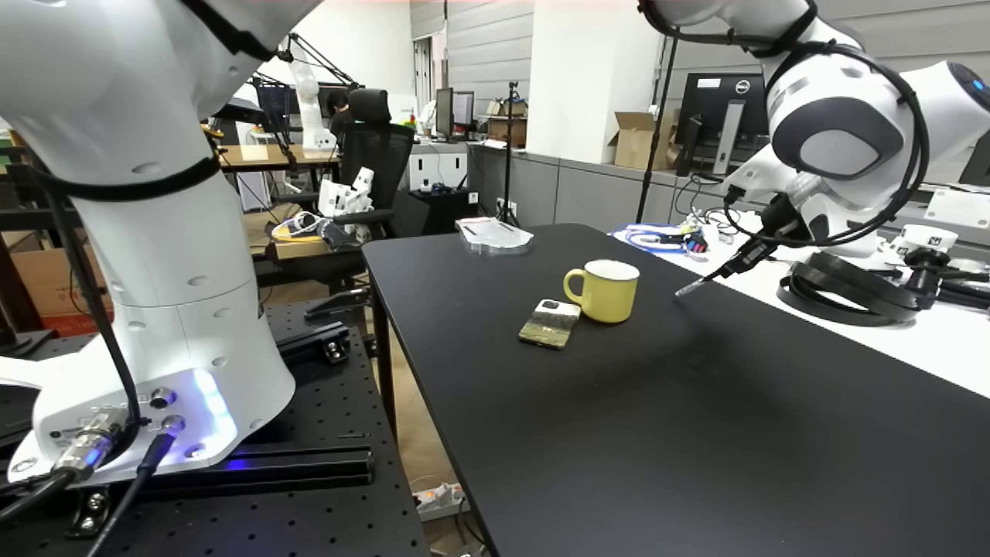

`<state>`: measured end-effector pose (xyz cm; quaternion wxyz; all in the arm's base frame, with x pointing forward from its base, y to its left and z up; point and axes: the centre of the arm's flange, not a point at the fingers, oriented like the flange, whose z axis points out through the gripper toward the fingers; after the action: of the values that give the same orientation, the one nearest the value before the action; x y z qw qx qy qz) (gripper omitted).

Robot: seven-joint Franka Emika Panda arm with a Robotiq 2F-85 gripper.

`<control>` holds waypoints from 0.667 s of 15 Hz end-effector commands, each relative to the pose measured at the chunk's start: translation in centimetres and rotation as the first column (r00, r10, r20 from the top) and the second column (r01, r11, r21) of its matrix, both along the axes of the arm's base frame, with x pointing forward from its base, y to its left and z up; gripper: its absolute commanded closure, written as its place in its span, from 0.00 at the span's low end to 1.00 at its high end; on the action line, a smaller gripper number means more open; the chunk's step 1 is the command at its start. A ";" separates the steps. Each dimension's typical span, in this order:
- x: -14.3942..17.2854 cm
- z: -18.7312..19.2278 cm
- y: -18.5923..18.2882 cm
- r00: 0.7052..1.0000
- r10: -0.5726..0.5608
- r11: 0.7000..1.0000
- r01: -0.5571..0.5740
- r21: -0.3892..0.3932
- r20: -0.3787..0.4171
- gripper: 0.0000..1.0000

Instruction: Pick up the pen from the cup and put it on the table

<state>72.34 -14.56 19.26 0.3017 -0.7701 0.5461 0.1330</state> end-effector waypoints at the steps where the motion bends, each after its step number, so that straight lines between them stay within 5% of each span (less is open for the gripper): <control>1: 1.5 -3.2 -0.9 0.998 -0.057 0.998 0.058 0.014 -0.015 0.97; 4: 1.7 -4.1 -0.8 0.999 -0.034 0.999 0.034 0.000 -0.030 0.97; 5: 1.8 -3.6 -0.4 0.999 -0.010 1.000 0.009 -0.021 -0.031 0.64; 10: 3.1 1.6 1.6 0.997 0.081 0.995 -0.080 -0.063 0.007 0.36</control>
<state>73.84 -13.82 17.12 0.2801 -0.7911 0.5292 0.1254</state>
